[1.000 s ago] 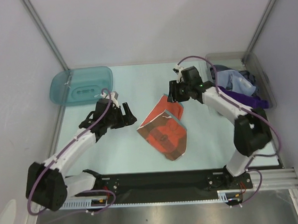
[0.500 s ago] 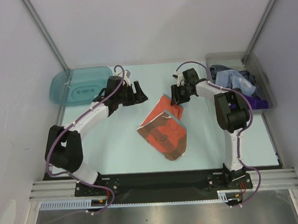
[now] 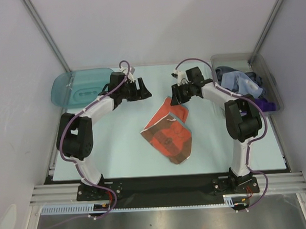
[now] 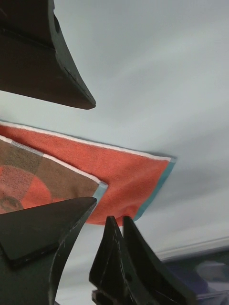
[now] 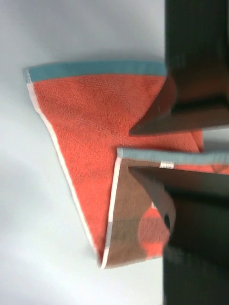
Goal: Fold and stack the towels
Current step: Flatten out the crumpled towel
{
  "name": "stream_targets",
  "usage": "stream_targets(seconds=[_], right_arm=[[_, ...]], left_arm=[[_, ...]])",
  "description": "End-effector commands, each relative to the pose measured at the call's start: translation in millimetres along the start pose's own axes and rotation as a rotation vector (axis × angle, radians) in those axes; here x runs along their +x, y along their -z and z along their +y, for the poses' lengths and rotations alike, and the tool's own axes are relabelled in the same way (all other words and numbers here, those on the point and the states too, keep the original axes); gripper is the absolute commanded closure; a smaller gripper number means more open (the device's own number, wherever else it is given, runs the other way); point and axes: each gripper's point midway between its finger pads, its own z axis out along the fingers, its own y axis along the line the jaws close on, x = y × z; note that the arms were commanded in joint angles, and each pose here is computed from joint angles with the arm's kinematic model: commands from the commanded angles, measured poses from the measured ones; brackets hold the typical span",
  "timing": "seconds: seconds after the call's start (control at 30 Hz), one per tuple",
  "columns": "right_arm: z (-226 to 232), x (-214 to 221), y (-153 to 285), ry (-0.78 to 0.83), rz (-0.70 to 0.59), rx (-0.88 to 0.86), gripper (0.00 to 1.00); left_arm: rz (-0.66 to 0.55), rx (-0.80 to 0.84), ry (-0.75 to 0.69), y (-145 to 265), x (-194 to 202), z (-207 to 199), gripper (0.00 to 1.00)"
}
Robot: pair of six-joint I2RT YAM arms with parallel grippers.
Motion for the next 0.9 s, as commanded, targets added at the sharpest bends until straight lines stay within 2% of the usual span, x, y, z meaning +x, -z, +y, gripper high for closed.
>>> stream_targets(seconds=[0.0, 0.07, 0.33, 0.6, 0.67, 0.7, 0.73, 0.8, 0.83, 0.87], right_arm=[[-29, -26, 26, -0.016, -0.097, 0.059, 0.55], [-41, -27, 26, -0.071, -0.087, 0.038, 0.48], [-82, 4, 10, -0.166, 0.022, -0.026, 0.47], [-53, 26, -5, -0.166, 0.092, -0.175, 0.49], [-42, 27, -9, -0.146, 0.098, -0.195, 0.53], [-39, 28, -9, -0.147, 0.101, -0.192, 0.59], [-35, 26, -9, -0.137, 0.095, -0.192, 0.74], [-18, 17, -2, -0.106, 0.077, -0.206, 0.86], [-11, 13, 1, -0.084, 0.071, -0.206, 0.96], [-4, 12, 5, -0.065, 0.073, -0.198, 0.98]], left_arm=[[-0.048, 0.114, -0.096, 5, -20, -25, 0.19], [-0.040, 0.132, -0.079, 6, -17, -28, 0.18], [-0.008, 0.180, -0.082, 3, -5, -30, 0.17], [-0.010, 0.175, -0.100, -5, -10, -28, 0.17], [0.012, 0.158, -0.090, -4, -4, -24, 0.17], [0.009, 0.155, -0.099, -4, -5, -24, 0.17], [0.012, 0.149, -0.100, -4, -4, -22, 0.17], [0.006, 0.148, -0.119, -4, -4, -21, 0.17], [0.002, 0.159, -0.127, -2, -3, -22, 0.17], [-0.077, 0.233, -0.177, 0, -19, -36, 0.16]])
